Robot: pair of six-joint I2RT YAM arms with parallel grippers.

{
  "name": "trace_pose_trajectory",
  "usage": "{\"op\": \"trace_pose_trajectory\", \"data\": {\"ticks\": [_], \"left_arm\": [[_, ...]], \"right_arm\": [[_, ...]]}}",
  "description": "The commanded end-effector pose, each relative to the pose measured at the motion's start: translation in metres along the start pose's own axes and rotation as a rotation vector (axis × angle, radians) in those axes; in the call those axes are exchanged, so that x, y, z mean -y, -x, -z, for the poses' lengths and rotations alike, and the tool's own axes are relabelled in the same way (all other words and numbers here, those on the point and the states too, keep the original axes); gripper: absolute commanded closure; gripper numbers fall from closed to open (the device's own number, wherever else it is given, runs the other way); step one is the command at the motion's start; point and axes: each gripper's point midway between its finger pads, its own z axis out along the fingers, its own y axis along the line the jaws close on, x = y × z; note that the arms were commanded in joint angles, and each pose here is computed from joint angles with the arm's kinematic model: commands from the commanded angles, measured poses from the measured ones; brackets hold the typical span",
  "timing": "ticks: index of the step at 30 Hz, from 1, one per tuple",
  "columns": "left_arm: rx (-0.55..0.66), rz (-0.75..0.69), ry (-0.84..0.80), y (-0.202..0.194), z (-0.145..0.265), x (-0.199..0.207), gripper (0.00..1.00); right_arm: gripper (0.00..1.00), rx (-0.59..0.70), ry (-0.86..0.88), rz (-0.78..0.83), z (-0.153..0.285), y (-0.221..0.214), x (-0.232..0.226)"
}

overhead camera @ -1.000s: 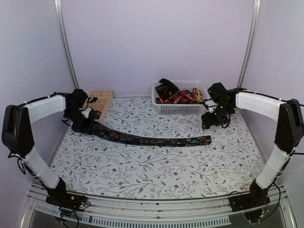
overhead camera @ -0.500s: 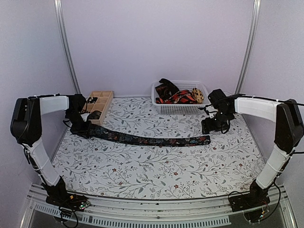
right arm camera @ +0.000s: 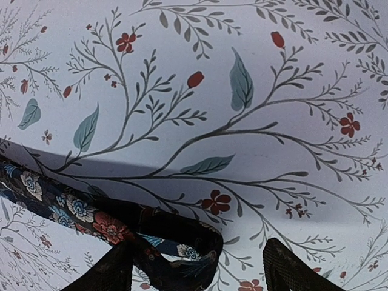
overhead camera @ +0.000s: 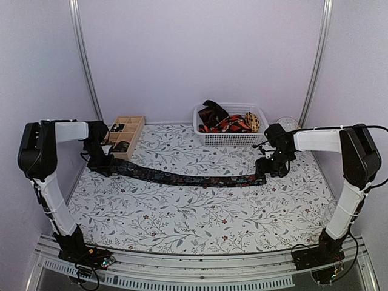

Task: Roll the ties
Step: Adjust the tie at the center of the board.

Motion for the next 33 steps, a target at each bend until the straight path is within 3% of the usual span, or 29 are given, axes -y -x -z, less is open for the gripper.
{"op": "trace_pose_trajectory", "data": {"ticks": [1,5,9,14,16,19,25,33], "left_arm": [[-0.024,0.002,0.058,0.004,-0.010,-0.015,0.96],[-0.033,0.008,0.084,0.008,-0.016,-0.021,0.95],[-0.027,0.018,0.113,0.012,-0.015,-0.029,0.93],[-0.021,0.021,0.091,0.014,-0.015,-0.027,0.86],[-0.019,0.021,0.076,0.013,-0.014,-0.024,0.80],[0.005,0.024,0.067,0.013,-0.005,-0.021,0.67],[0.114,-0.028,0.002,0.012,0.030,0.014,0.41],[0.177,-0.136,-0.224,-0.003,0.035,0.097,0.27]], "right_arm": [[0.28,-0.042,0.079,-0.048,-0.029,-0.007,-0.012],[0.29,-0.032,0.109,-0.070,-0.030,-0.006,-0.015],[0.38,-0.020,0.124,-0.091,-0.029,-0.003,-0.012],[0.67,-0.036,0.064,-0.087,-0.031,-0.007,-0.001],[0.78,-0.036,0.013,-0.076,-0.029,-0.006,0.008],[0.88,-0.032,-0.062,-0.053,-0.019,-0.003,0.020],[0.89,-0.056,-0.234,0.009,0.011,-0.003,0.049],[0.89,-0.004,-0.363,-0.068,0.048,0.005,0.107]]}}
